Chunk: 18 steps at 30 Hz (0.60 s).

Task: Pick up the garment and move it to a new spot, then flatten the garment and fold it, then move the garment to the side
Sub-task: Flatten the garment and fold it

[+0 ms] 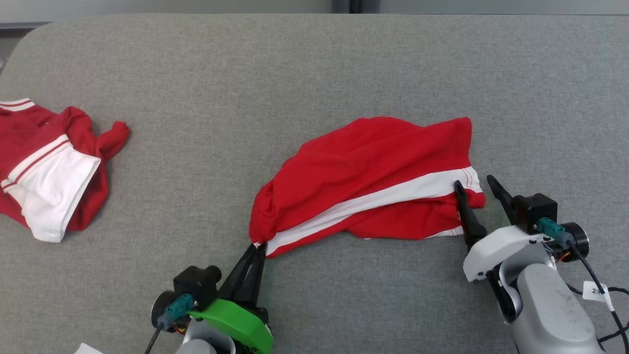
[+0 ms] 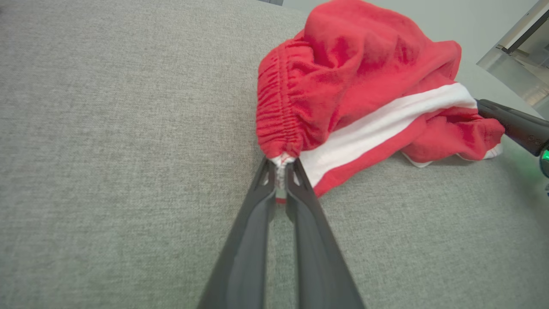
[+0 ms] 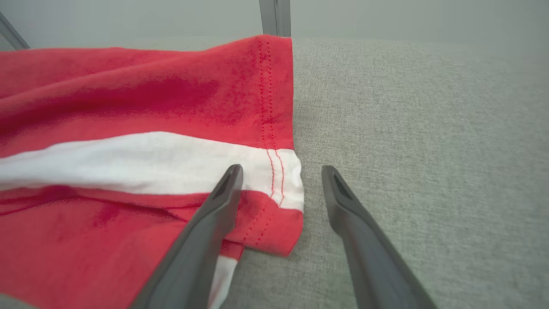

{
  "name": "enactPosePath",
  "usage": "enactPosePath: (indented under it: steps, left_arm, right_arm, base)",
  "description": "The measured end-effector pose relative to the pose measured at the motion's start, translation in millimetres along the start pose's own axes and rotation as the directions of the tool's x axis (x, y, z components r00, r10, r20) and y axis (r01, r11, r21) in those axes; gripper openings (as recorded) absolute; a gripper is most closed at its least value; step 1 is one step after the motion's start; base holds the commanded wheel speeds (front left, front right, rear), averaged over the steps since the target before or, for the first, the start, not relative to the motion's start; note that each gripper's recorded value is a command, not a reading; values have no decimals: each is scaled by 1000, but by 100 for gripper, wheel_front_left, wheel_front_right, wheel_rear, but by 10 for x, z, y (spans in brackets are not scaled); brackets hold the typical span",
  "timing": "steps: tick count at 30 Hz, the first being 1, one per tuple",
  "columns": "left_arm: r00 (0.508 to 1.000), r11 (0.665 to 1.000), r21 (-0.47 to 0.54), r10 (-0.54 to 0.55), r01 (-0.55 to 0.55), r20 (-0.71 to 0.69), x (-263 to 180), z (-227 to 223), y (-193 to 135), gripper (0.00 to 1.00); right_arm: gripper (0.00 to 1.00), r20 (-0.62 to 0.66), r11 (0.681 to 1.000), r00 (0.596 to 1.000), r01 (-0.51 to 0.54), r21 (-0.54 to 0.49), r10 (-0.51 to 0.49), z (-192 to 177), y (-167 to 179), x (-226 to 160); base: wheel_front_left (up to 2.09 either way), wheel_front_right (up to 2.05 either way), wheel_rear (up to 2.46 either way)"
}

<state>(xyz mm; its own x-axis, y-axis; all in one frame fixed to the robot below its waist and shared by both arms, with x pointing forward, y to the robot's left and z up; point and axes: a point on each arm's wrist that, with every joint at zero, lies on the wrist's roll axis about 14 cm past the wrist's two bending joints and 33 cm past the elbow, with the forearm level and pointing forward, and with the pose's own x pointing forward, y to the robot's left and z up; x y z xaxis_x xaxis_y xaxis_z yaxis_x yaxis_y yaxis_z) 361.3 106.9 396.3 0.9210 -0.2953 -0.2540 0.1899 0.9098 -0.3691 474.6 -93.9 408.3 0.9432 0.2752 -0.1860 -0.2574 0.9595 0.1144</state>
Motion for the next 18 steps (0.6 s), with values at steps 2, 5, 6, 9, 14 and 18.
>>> enactPosePath:
  steps: [2,5,6,9,14,18]
  left_arm:
    - [1000,1000,0,1,-1,0,2,2,4,0]
    - [1000,1000,1,2,-2,2,11,9,12,0]
    - [1000,1000,1,3,-3,3,15,13,16,0]
    - [1000,1000,7,4,-4,5,36,29,39,0]
    - [1000,1000,8,7,-7,-1,55,16,62,0]
    - [1000,1000,17,2,-2,20,53,87,47,0]
  right_arm:
    - [49,-15,1000,1000,2,13,-2,-51,1,-6]
    - [32,-34,1000,999,8,29,-7,-119,-7,-16]
    - [29,-38,999,999,9,34,-8,-133,-8,-17]
    - [5,-43,999,999,7,39,-5,-152,-2,5]
    - [0,-37,999,999,3,43,-2,-129,4,60]
    - [0,38,999,999,8,42,-9,122,-18,84]
  base:
    - [0,0,0]
    - [0,0,0]
    - [0,0,0]
    - [0,0,0]
    - [0,0,0]
    - [0,0,0]
